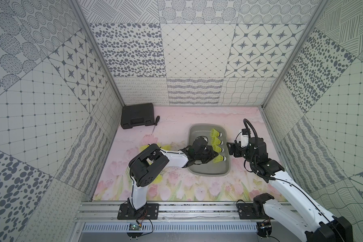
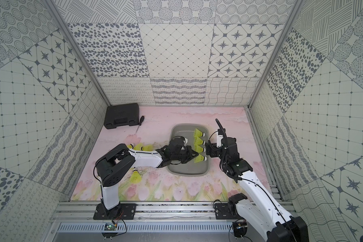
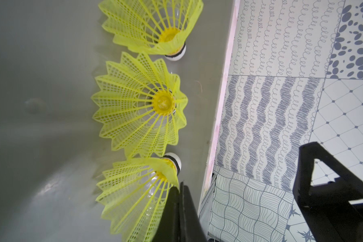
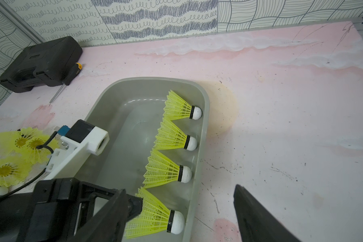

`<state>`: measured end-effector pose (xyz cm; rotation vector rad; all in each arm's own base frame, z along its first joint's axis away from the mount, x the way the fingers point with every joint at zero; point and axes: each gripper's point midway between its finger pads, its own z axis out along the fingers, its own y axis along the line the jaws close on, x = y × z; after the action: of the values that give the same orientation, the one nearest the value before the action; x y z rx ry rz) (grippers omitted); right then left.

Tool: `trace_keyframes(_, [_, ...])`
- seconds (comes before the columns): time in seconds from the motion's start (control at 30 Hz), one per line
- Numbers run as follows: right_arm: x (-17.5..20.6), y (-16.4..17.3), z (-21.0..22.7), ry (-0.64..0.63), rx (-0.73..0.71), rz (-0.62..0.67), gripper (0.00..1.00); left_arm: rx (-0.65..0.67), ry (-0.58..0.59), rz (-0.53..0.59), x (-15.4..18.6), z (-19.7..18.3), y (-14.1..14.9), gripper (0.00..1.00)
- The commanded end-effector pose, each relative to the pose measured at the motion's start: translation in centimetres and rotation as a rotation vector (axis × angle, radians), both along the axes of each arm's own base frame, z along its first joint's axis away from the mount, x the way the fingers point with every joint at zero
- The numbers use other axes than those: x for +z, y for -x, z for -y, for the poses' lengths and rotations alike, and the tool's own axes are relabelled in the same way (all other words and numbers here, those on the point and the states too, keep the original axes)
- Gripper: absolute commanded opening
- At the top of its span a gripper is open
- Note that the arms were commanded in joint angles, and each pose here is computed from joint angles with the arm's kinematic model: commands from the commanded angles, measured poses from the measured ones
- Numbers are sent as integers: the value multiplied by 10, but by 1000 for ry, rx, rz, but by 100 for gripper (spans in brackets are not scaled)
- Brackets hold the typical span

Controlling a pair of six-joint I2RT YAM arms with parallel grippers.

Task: Put the shuttlecocks into the storage box
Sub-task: Place the shuttlecock in the storage box.

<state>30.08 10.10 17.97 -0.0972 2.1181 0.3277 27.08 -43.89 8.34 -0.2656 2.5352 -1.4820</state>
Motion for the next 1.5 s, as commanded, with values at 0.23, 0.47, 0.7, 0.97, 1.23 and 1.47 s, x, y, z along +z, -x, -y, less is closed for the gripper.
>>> trace_keyframes(0.23, [5,-2,1,-11,2,27,83,-7,-31,38,-3,2,-4,0])
trace_keyframes(0.47, [4,-2,1,-14,2,25,84,-5,-39,34,-5,2,-5,5])
trace_keyframes(0.7, [3,-1,2,-15,1,20,84,-9,-43,28,-9,2,-4,12])
trace_keyframes(0.97, [3,-1,1,-18,3,20,84,-9,-44,32,-7,2,-4,31])
trace_keyframes(1.23, [3,-1,2,-19,-1,21,84,-13,-91,74,-1,-6,-4,42])
trace_keyframes(1.47, [3,-1,2,-20,0,24,84,-17,-172,157,10,-22,-4,51])
